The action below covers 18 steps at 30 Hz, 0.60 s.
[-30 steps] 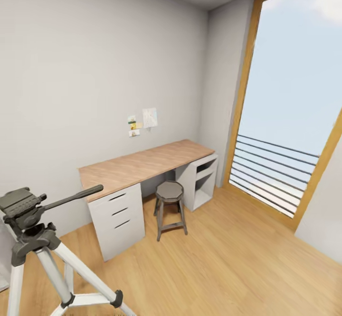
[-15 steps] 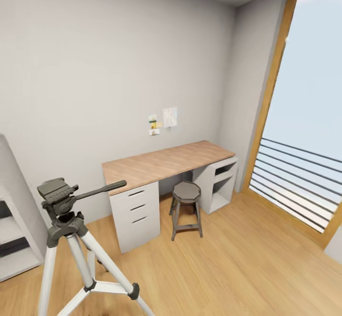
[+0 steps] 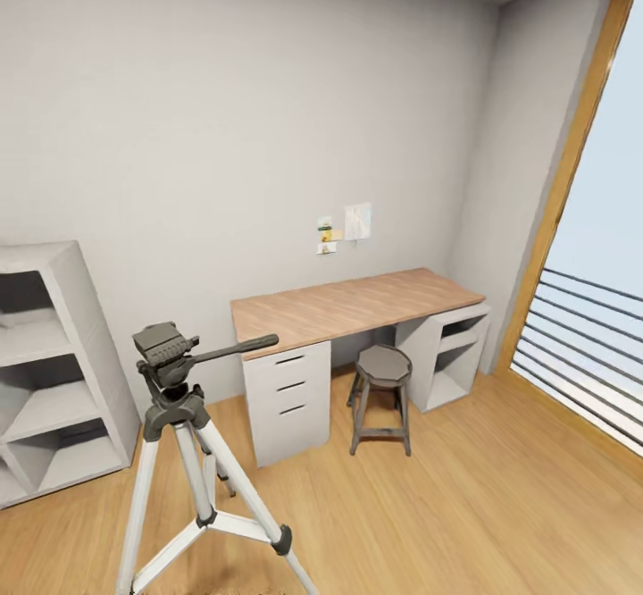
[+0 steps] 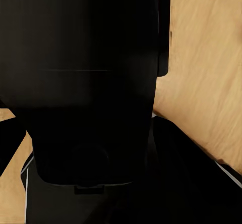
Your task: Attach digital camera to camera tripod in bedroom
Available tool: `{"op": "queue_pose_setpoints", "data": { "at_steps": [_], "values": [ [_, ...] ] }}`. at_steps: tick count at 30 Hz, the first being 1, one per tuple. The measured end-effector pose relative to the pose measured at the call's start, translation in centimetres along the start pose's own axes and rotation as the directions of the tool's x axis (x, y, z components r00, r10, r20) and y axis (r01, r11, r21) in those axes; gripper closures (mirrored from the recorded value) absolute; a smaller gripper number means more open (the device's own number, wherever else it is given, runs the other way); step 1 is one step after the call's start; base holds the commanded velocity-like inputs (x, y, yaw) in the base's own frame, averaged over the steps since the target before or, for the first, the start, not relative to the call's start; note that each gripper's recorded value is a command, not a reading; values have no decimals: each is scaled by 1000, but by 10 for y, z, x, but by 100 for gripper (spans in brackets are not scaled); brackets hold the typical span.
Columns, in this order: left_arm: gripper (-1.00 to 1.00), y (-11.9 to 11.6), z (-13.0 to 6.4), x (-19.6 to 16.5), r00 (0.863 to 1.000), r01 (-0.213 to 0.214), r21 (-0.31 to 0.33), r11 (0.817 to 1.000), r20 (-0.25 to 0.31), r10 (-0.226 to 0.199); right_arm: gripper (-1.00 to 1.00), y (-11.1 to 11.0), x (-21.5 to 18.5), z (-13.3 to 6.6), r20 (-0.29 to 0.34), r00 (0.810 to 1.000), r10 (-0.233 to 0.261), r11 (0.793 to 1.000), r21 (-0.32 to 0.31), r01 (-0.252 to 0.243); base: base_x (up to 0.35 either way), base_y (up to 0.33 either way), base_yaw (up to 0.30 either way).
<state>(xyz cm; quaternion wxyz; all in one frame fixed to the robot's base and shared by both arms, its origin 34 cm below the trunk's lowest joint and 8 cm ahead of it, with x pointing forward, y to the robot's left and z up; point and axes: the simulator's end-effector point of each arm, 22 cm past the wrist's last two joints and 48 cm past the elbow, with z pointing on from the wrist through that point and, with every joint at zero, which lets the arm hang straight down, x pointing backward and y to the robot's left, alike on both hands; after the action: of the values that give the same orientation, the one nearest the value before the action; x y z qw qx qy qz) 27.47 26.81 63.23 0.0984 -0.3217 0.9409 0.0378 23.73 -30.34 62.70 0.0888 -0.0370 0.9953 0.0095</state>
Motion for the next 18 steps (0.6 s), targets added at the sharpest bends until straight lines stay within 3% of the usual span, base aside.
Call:
{"op": "queue_pose_setpoints", "data": {
  "at_steps": [18],
  "values": [
    [100,-7,0,1,1000,-11,28,1000,-2,11,-100,0,0,0,0,1000,-3,1000,0,3,0,0,278]
  ]
}}
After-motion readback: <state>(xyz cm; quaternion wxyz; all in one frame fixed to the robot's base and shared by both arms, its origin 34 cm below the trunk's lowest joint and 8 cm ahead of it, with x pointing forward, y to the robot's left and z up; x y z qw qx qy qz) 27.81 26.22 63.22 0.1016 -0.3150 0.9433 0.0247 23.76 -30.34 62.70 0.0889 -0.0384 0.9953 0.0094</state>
